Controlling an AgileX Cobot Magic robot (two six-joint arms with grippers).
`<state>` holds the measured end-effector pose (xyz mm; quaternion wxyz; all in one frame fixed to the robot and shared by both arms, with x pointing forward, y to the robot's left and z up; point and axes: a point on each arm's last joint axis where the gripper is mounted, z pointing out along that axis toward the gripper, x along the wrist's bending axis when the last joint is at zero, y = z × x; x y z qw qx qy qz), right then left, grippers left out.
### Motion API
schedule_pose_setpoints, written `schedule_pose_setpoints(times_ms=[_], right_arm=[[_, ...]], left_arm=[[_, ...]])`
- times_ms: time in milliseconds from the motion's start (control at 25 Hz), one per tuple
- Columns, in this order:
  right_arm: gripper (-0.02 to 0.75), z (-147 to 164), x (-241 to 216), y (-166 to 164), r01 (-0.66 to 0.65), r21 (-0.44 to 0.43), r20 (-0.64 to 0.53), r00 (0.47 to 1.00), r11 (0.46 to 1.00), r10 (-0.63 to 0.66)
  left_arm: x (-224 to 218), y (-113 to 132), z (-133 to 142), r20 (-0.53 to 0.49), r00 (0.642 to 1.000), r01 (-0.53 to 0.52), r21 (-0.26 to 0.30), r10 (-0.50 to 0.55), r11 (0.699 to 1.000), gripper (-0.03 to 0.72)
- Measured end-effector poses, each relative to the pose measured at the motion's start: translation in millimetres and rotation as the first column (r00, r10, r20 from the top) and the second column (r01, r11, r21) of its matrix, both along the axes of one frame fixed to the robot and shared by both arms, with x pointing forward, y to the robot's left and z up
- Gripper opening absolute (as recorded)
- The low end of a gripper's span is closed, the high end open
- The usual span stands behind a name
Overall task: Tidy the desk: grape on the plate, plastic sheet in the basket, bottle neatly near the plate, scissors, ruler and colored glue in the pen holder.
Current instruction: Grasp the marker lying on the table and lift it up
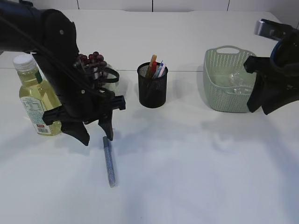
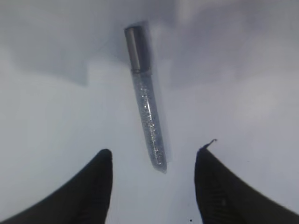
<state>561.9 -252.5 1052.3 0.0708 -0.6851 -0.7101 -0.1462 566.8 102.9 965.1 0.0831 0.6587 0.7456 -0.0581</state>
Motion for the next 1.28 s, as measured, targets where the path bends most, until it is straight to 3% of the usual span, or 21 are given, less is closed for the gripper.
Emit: schedule_pose_setpoints(times_ms=[680, 1280], right_arm=[[0.276, 0.8, 0.1, 2.3, -0.001, 0.027, 0.001, 1.0, 1.0, 0.001], [0.276, 0.8, 0.2, 2.3, -0.001, 0.027, 0.002, 1.0, 1.0, 0.001]], left_arm=[[6.3, -6.4, -51.7, -0.114, 0.993, -0.029, 0.03, 0.033, 0.999, 0.405], [11.3, -8.7, -52.6, -0.067, 0.997, -0.044, 0.006, 0.044, 0.999, 0.374]])
